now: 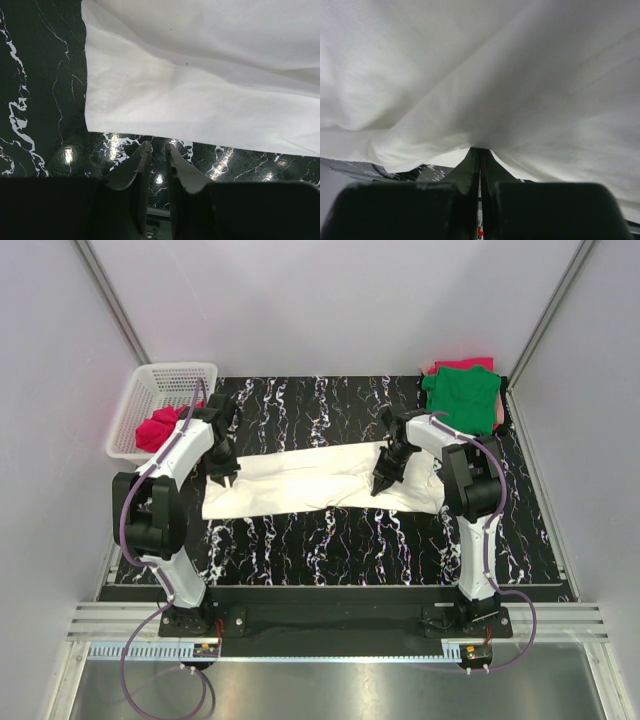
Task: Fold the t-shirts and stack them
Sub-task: Fold the tshirt
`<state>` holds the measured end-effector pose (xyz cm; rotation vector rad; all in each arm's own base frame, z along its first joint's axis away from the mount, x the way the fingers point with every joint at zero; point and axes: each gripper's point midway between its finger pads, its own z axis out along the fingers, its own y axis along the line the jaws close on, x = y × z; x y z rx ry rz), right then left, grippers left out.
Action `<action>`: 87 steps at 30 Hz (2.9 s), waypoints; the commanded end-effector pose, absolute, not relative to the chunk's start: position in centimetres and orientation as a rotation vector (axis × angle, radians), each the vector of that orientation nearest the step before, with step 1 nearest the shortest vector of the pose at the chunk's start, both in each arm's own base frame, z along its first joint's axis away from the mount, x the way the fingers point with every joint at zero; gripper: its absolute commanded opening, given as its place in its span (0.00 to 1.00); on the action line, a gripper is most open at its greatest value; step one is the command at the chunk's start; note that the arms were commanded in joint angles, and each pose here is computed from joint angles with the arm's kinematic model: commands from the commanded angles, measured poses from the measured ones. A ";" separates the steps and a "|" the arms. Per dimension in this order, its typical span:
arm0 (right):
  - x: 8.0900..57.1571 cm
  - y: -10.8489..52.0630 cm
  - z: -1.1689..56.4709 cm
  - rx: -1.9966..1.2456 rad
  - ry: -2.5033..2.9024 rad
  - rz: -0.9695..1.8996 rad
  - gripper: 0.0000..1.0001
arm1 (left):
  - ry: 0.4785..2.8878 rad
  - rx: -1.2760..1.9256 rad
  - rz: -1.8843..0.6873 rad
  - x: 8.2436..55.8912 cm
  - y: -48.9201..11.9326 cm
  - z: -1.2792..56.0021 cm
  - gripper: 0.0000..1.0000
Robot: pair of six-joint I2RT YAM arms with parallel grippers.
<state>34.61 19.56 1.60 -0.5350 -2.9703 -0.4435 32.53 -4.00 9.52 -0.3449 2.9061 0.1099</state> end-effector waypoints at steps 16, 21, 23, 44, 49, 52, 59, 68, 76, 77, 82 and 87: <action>37.8 18.1 4.8 -0.453 -3.159 -0.297 0.00 | 2.861 -0.318 0.123 33.0 -3.7 10.2 0.21; 38.9 18.1 5.0 -0.453 -3.187 -0.279 0.00 | 2.860 -0.309 0.122 33.1 -3.7 10.3 0.21; 39.7 18.1 5.2 -0.452 -3.205 -0.268 0.00 | 2.863 -0.305 0.125 33.0 -3.6 10.2 0.21; 48.4 19.1 5.3 -0.356 -3.345 -0.201 0.17 | 2.890 -0.303 0.087 32.8 -4.2 9.7 0.21; 48.1 19.2 6.0 -0.323 -3.356 -0.230 0.28 | 2.896 -0.300 0.059 32.7 -4.6 9.6 0.21; 48.2 19.5 6.7 -0.305 -3.381 -0.273 0.31 | 2.906 -0.298 0.032 32.5 -5.0 9.4 0.21; 48.6 19.4 11.2 -0.268 -3.475 -0.332 0.31 | 2.928 -0.261 -0.003 32.2 -5.7 8.9 0.21; 48.6 19.4 16.0 -0.201 -3.564 -0.417 0.31 | 2.953 -0.210 -0.028 32.2 -7.3 8.1 0.21; 41.3 16.6 15.8 -0.377 -3.442 -0.287 0.27 | 2.939 -0.242 0.025 32.0 -6.7 7.4 0.23; 40.0 16.2 14.3 -0.410 -3.398 -0.253 0.24 | 2.937 -0.246 0.024 32.0 -6.7 7.4 0.23; 37.7 15.2 12.5 -0.601 -3.328 -0.165 0.00 | 2.922 -0.278 0.046 32.0 -6.4 7.1 0.23; 36.1 12.6 9.7 -0.761 -3.264 0.097 0.00 | 2.924 -0.311 0.077 31.8 -6.0 6.8 0.23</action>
